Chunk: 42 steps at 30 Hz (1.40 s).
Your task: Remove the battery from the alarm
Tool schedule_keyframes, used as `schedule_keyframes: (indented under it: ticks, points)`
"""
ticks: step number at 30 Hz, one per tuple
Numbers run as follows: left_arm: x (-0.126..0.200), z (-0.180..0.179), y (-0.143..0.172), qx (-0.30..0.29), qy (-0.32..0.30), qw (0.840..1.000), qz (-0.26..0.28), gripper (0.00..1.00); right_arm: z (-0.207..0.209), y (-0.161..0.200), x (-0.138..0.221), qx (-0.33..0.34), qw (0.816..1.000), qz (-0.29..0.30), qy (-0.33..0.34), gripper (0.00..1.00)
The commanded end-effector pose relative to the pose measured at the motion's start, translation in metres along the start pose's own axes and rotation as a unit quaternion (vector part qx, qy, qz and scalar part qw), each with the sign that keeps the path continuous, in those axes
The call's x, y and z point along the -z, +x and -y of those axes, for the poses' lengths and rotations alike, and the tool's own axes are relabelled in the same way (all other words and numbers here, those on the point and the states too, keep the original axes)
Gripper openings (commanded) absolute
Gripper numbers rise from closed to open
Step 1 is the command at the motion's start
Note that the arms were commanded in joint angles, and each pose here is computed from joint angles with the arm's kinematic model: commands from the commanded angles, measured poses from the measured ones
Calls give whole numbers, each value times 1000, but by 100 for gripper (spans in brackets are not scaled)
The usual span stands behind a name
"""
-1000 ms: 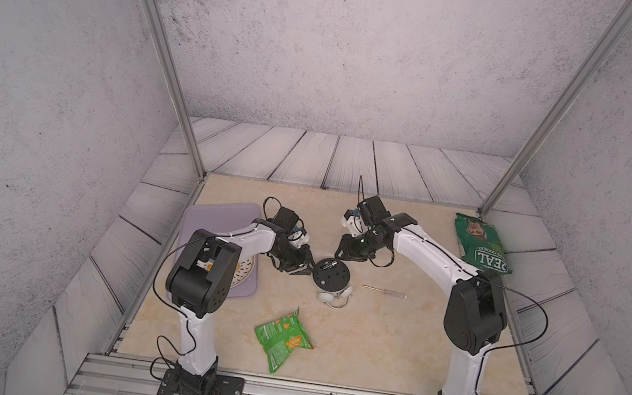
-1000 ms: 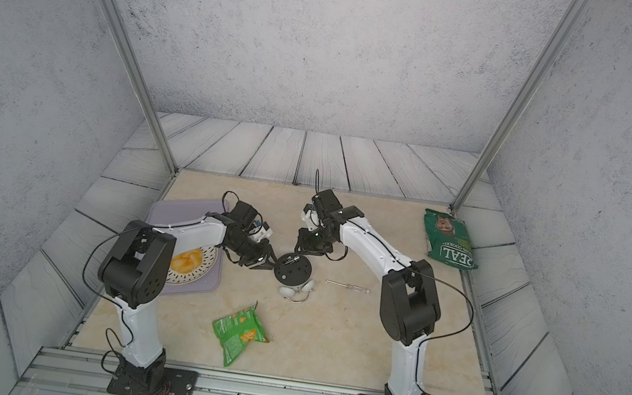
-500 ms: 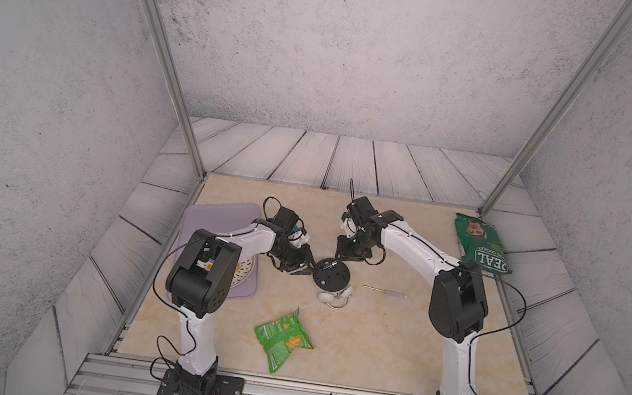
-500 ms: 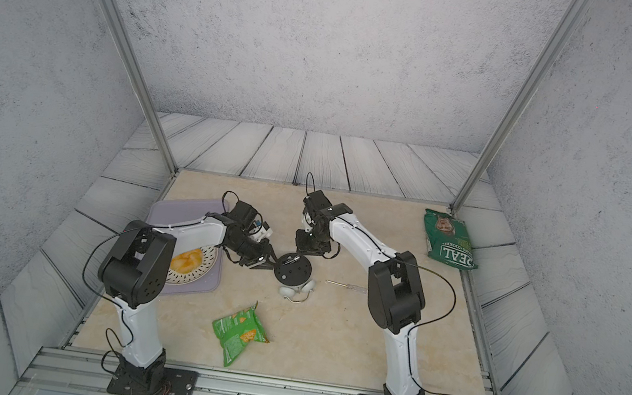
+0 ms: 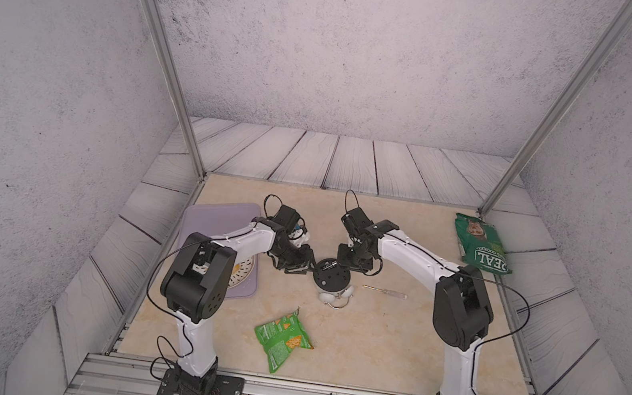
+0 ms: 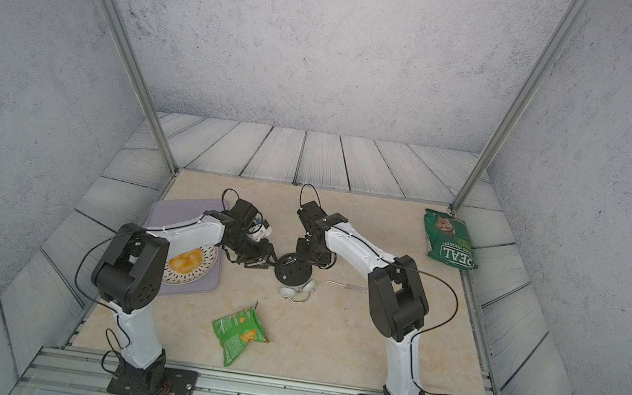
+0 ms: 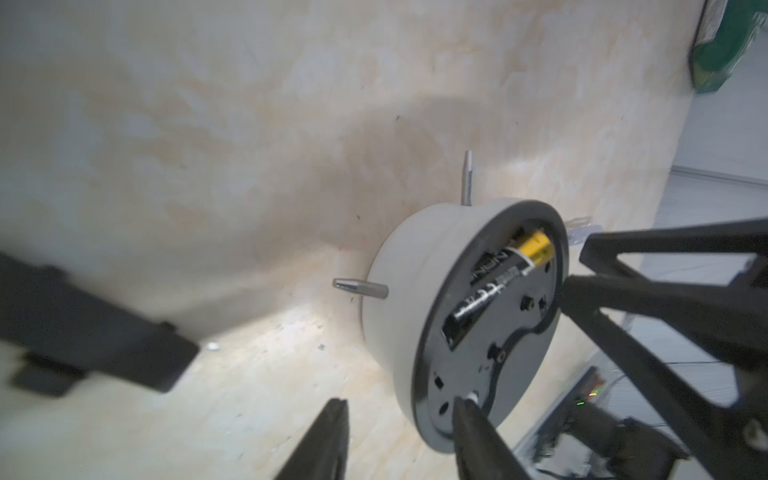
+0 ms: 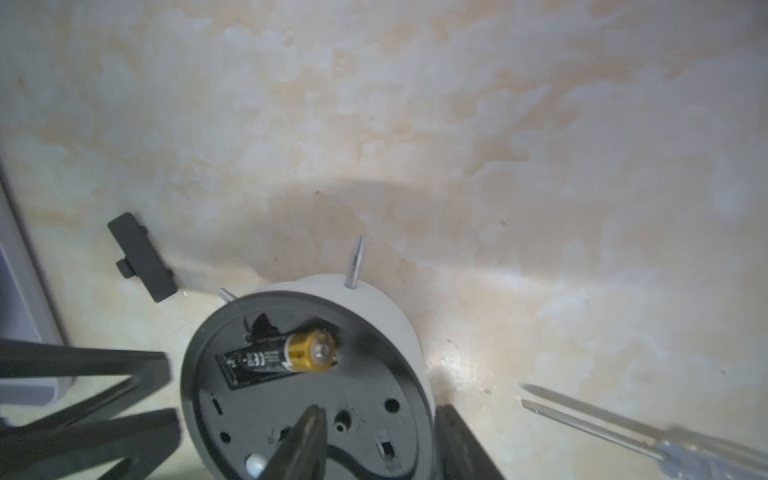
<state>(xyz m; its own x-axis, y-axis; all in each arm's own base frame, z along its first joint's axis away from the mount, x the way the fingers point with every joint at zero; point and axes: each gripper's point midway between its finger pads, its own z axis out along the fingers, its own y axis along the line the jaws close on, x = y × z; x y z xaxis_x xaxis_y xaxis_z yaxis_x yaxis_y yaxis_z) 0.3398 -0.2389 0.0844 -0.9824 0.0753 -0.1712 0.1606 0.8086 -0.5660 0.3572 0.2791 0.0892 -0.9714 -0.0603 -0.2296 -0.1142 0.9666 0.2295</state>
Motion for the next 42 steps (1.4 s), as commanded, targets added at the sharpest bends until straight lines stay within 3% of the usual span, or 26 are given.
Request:
schedule_keyframes:
  ticks: [1,8,15,32,38,42]
  points:
    - [31,12,-13,-125,-82,988,39,52,14,-32,59,-14,995,87,-37,55]
    - [21,49,-18,-283,-100,954,15,48,69,-19,86,-58,987,105,-108,74]
    - [-6,57,-23,-352,-137,925,-46,36,91,-8,100,-59,983,129,-114,90]
    - [-59,50,-28,-381,-169,903,-105,35,103,3,96,-73,984,110,-123,91]
    - [-72,46,-20,-382,-171,900,-125,29,107,5,95,-77,984,108,-120,91]
    - [-72,46,-18,-383,-174,898,-132,16,108,4,95,-78,984,108,-119,91]
